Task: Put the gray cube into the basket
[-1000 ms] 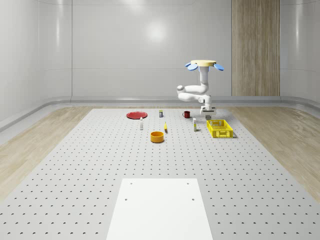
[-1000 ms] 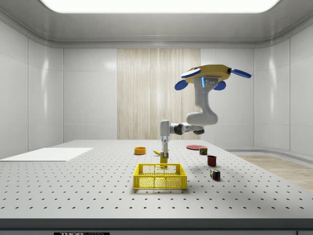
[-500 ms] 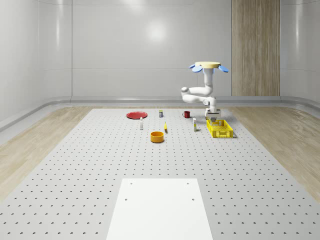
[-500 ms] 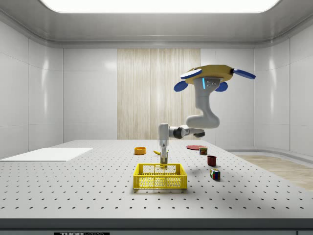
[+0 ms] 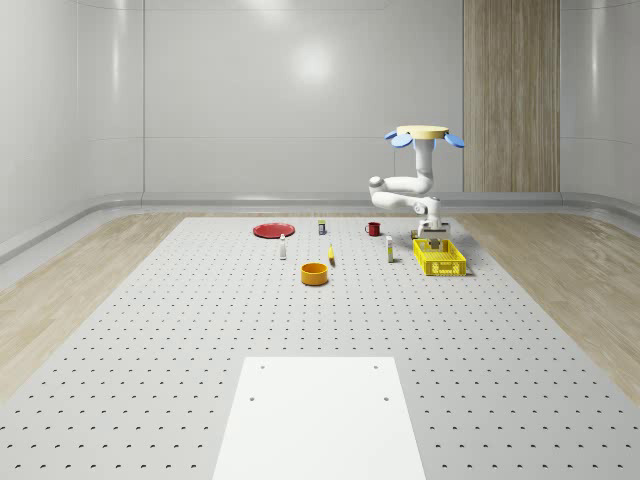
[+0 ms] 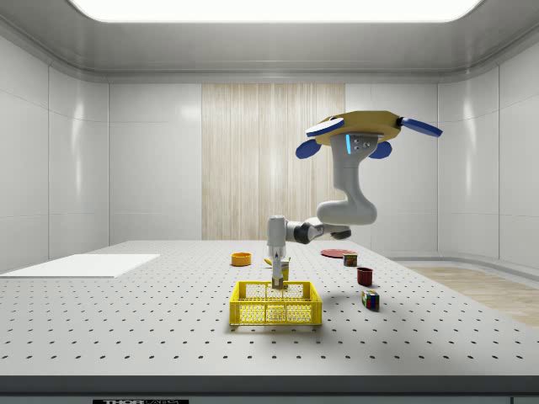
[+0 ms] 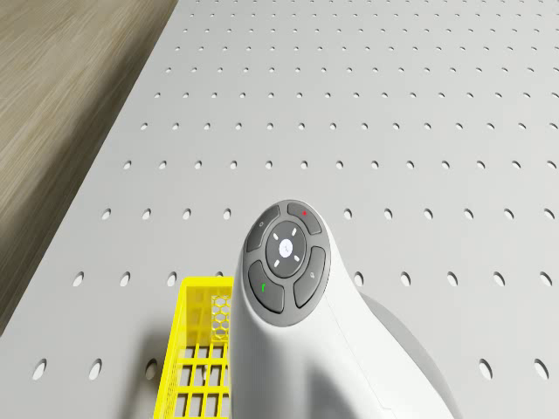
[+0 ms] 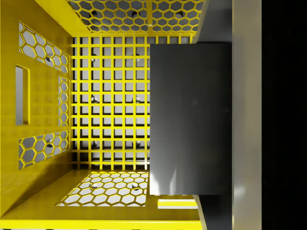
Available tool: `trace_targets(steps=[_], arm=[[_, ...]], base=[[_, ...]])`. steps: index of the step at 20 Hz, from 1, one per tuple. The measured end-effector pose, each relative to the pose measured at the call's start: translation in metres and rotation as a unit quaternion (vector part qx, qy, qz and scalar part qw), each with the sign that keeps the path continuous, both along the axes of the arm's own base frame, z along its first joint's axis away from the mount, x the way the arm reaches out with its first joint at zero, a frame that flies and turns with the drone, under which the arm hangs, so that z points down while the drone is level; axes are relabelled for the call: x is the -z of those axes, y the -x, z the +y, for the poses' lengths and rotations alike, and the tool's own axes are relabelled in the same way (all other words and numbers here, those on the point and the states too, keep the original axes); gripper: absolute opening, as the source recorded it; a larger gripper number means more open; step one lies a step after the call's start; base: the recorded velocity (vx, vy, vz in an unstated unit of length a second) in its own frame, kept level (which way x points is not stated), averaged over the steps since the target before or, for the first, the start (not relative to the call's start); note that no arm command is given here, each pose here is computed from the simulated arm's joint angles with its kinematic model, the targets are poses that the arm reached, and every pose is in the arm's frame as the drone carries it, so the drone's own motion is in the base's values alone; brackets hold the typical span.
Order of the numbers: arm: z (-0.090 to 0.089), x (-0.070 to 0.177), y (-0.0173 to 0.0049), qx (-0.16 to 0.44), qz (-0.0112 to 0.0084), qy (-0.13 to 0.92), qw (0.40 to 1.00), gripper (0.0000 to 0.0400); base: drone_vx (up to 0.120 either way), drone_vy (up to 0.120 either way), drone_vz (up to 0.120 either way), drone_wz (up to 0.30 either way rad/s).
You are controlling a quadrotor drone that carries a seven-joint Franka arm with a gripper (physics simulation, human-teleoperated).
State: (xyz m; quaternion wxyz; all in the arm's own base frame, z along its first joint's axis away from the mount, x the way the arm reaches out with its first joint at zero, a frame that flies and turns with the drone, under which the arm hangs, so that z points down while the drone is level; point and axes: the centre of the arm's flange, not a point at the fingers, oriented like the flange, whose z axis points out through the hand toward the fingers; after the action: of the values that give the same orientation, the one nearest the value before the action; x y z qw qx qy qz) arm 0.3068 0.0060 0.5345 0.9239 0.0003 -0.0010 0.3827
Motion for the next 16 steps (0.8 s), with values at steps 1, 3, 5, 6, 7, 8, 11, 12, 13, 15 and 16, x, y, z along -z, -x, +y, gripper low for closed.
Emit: trace_targets(steps=[1, 3, 5, 6, 7, 8, 11, 12, 13, 15, 16], arm=[[0.0, -0.003, 0.0, 0.0, 0.0, 0.0, 1.0, 0.025], [0.0, -0.011, 0.0, 0.0, 0.0, 0.0, 1.0, 0.025], [0.0, -0.019, 0.0, 0.0, 0.0, 0.0, 1.0, 0.025], [0.0, -0.024, 0.0, 0.0, 0.0, 0.0, 1.0, 0.025], [0.0, -0.028, 0.0, 0.0, -0.0001, 0.0, 1.0, 0.025], [0.0, -0.032, 0.0, 0.0, -0.0001, 0.0, 1.0, 0.025], [0.0, -0.045, 0.0, 0.0, -0.0001, 0.0, 1.0, 0.025], [0.0, -0.049, 0.0, 0.0, -0.0001, 0.0, 1.0, 0.025], [0.0, -0.053, 0.0, 0.0, -0.0001, 0.0, 1.0, 0.025], [0.0, -0.058, 0.0, 0.0, -0.0001, 0.0, 1.0, 0.025], [0.0, -0.06, 0.0, 0.0, -0.0001, 0.0, 1.0, 0.025]], base=[[0.0, 0.0, 0.0, 0.0], [0.0, 0.0, 0.0, 0.0], [0.0, 0.0, 0.0, 0.0], [0.0, 0.0, 0.0, 0.0], [0.0, 0.0, 0.0, 0.0], [0.0, 0.0, 0.0, 0.0], [0.0, 0.0, 0.0, 0.0], [0.0, 0.0, 0.0, 0.0], [0.0, 0.0, 0.0, 0.0], [0.0, 0.0, 0.0, 0.0], [0.0, 0.0, 0.0, 0.0]])
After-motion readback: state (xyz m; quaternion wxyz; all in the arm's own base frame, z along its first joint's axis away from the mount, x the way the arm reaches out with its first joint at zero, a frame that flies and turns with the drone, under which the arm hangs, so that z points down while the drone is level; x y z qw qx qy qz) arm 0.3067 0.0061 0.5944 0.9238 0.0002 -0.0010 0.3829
